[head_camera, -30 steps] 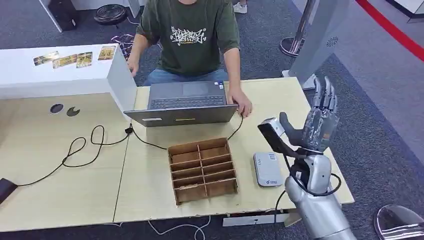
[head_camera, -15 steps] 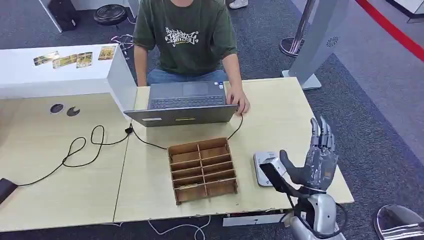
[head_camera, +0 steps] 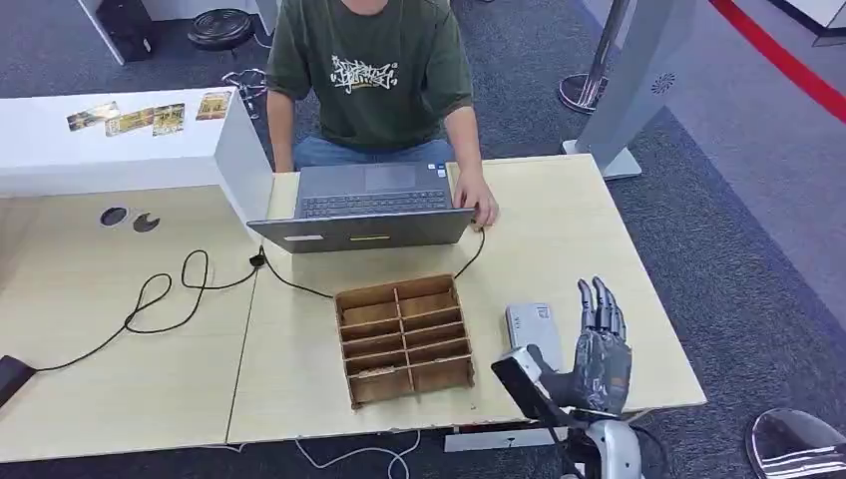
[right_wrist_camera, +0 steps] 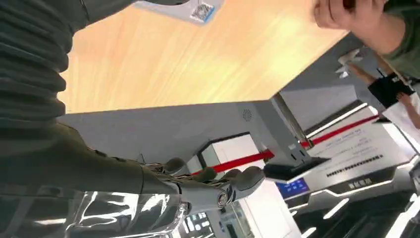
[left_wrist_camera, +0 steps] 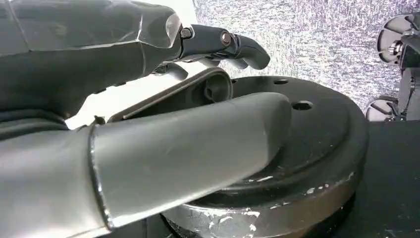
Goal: Pass the card to the sensor for recognition and then transmit it.
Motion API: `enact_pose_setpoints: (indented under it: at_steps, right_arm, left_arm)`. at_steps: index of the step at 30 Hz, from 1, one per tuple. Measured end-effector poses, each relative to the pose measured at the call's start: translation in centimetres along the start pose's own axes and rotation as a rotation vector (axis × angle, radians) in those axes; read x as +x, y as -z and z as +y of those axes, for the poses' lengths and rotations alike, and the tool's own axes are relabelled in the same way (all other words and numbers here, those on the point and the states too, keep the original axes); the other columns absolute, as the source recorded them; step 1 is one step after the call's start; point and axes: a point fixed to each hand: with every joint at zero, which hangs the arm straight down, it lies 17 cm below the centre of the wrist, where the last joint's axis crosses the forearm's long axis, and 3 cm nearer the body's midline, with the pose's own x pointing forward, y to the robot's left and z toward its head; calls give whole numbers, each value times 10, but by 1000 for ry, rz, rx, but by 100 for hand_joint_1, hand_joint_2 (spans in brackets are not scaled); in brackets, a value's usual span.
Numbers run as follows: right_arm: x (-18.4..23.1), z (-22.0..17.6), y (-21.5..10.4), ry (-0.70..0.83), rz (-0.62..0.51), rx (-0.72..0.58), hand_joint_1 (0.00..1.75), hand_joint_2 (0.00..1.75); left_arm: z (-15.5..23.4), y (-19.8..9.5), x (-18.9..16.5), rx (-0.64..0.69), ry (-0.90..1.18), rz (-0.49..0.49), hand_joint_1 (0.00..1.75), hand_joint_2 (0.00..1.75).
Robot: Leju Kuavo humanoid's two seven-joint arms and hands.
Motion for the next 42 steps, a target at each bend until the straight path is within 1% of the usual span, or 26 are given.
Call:
enact_pose_setpoints:
  at_steps: [2,7,14,20,28,33,38,42]
  right_arm:
    - [2,8,-5,6,0,28,0,175]
    - [9,31,-19,-12,-44,103,0,175]
    - [15,72,-39,-51,-113,265,0,175]
    - [21,92,-52,-77,-160,331,0,175]
    - [25,102,-59,-95,-198,358,0,175]
    - [21,101,-58,-112,-199,354,0,175]
    - [15,93,-53,-140,-200,323,0,175]
    - [17,75,-47,-151,-215,258,0,175]
  left_arm:
    - [0,0,0,1,-1,0,0,0]
    - [1,0,0,2,-3,0,0,0]
    - [2,0,1,3,-4,-1,0,0]
    - [3,0,1,5,-5,-1,0,0]
    - [3,0,1,5,-10,-1,0,0]
    - [4,0,2,5,-14,-2,0,0]
    - [5,0,3,5,-23,-6,0,0]
    - [5,0,3,3,-34,-7,0,0]
